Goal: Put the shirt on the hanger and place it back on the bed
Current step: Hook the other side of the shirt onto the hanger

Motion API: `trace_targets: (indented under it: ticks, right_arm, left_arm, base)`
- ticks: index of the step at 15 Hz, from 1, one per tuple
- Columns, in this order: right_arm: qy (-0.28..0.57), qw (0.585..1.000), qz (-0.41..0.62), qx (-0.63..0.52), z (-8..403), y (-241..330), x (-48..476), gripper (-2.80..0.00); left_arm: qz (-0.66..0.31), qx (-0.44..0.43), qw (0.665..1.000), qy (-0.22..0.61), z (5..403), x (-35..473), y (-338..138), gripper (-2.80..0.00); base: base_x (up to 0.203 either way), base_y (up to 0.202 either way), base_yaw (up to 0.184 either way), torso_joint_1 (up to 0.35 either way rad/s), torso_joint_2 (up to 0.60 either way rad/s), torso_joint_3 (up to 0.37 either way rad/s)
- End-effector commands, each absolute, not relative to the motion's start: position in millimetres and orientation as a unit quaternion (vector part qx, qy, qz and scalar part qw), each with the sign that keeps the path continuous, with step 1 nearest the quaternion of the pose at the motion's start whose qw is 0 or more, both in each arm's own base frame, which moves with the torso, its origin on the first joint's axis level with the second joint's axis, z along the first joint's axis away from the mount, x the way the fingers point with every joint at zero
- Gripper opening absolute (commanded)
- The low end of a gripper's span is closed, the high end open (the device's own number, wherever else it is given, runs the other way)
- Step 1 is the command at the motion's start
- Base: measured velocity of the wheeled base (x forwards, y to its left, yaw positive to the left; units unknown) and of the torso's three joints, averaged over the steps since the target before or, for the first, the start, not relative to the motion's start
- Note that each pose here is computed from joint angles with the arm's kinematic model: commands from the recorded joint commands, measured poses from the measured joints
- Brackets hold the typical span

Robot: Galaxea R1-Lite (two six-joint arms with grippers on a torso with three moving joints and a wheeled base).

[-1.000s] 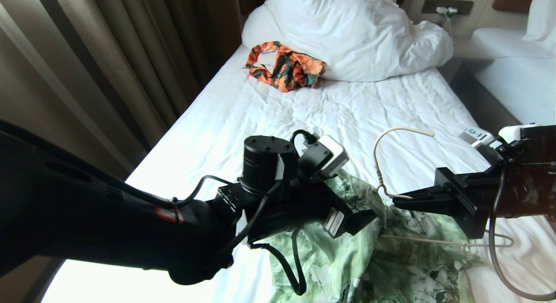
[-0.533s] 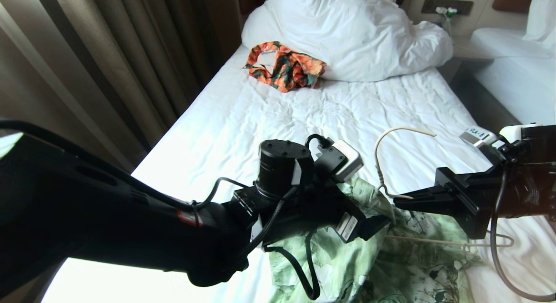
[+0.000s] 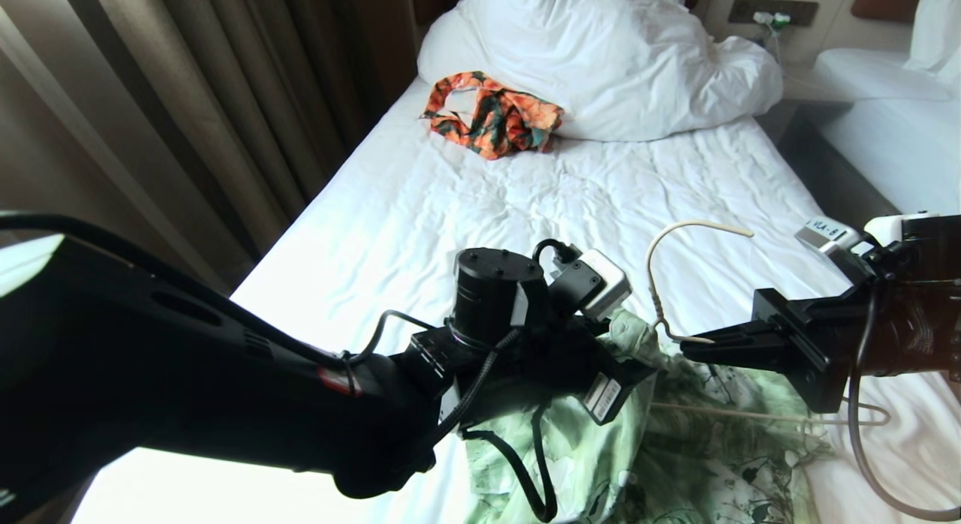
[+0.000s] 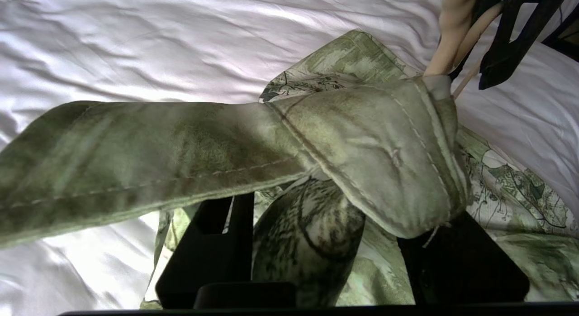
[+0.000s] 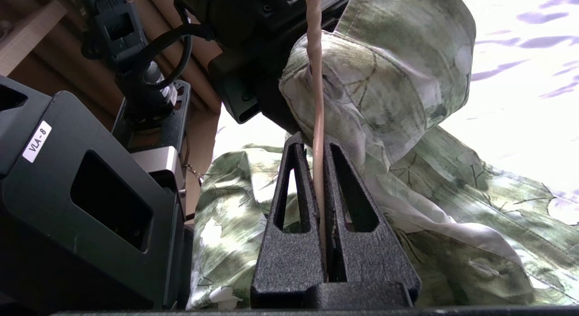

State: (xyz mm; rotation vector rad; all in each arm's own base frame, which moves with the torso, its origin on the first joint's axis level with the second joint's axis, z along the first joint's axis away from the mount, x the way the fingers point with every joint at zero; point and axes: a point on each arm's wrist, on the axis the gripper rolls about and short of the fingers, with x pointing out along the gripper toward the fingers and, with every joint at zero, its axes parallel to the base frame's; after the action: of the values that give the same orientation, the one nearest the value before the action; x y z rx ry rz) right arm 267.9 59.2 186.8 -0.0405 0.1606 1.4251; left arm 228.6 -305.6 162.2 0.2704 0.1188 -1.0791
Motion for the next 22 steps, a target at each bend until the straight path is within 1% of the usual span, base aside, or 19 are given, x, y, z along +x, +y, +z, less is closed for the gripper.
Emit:
trace_targets:
  ticks: [1, 6, 10, 11, 13, 16, 18, 19, 20, 21, 22]
  right_arm:
    - [0.071, 0.751, 0.656, -0.019, 186.5, 59.3, 267.9, -2.80]
    - [0.053, 0.755, 0.653, -0.032, 185.2, 58.8, 273.1, -2.80]
    - [0.057, 0.755, 0.653, -0.030, 180.5, 58.2, 272.1, -2.80]
    - [0.056, 0.755, 0.653, -0.031, 181.5, 58.0, 270.4, 0.00]
    - [0.053, 0.757, 0.651, -0.028, 190.2, 56.9, 262.5, 0.00]
    - [0.057, 0.766, 0.640, -0.005, 216.0, 53.0, 239.5, 0.00]
    - [0.057, 0.778, 0.625, 0.009, 230.7, 47.5, 216.6, 0.00]
    - [0.058, 0.794, 0.605, 0.012, 234.6, 43.3, 206.6, 0.00]
    - [0.063, 0.823, 0.564, 0.015, 239.4, 41.3, 205.1, 0.00]
    - [0.070, 0.841, 0.536, 0.035, 252.2, 41.8, 203.6, 0.00]
    - [0.087, 0.846, 0.522, 0.073, 267.5, 41.5, 198.5, 0.00]
  left_arm:
    - [-0.512, 0.129, 0.847, 0.056, 162.0, 227.7, -305.5, -2.80]
    - [-0.507, 0.127, 0.851, 0.050, 167.4, 224.9, -302.8, -2.80]
    - [-0.502, 0.124, 0.855, 0.040, 176.3, 220.0, -301.1, -2.80]
    - [-0.504, 0.124, 0.854, 0.039, 177.4, 218.6, -300.8, -2.80]
    - [-0.508, 0.120, 0.852, 0.035, 181.9, 212.3, -298.9, -2.80]
    - [-0.513, 0.113, 0.850, 0.027, 191.6, 201.7, -293.8, -2.80]
    - [-0.500, 0.100, 0.860, 0.028, 198.1, 199.3, -289.8, -2.80]
    - [-0.497, 0.095, 0.862, 0.029, 200.7, 197.3, -286.7, -2.80]
    - [-0.496, 0.090, 0.863, 0.029, 203.2, 194.8, -283.5, -2.80]
    - [-0.497, 0.087, 0.863, 0.025, 207.2, 189.9, -280.1, -2.80]
    - [-0.498, 0.082, 0.863, 0.023, 210.8, 184.4, -277.6, -2.80]
  base:
    - [0.000, 0.000, 0.000, 0.000, 0.00, 0.000]
    - [0.000, 0.000, 0.000, 0.000, 0.00, 0.000]
    - [0.000, 0.000, 0.000, 0.000, 0.00, 0.000]
    - [0.000, 0.000, 0.000, 0.000, 0.00, 0.000]
    - [0.000, 0.000, 0.000, 0.000, 0.00, 0.000]
    - [0.000, 0.000, 0.000, 0.000, 0.00, 0.000]
    - [0.000, 0.000, 0.000, 0.000, 0.00, 0.000]
    - [0.000, 0.000, 0.000, 0.000, 0.00, 0.000]
    - [0.000, 0.000, 0.000, 0.000, 0.00, 0.000]
    - [0.000, 0.000, 0.000, 0.000, 0.00, 0.000]
    - [0.000, 0.000, 0.000, 0.000, 0.00, 0.000]
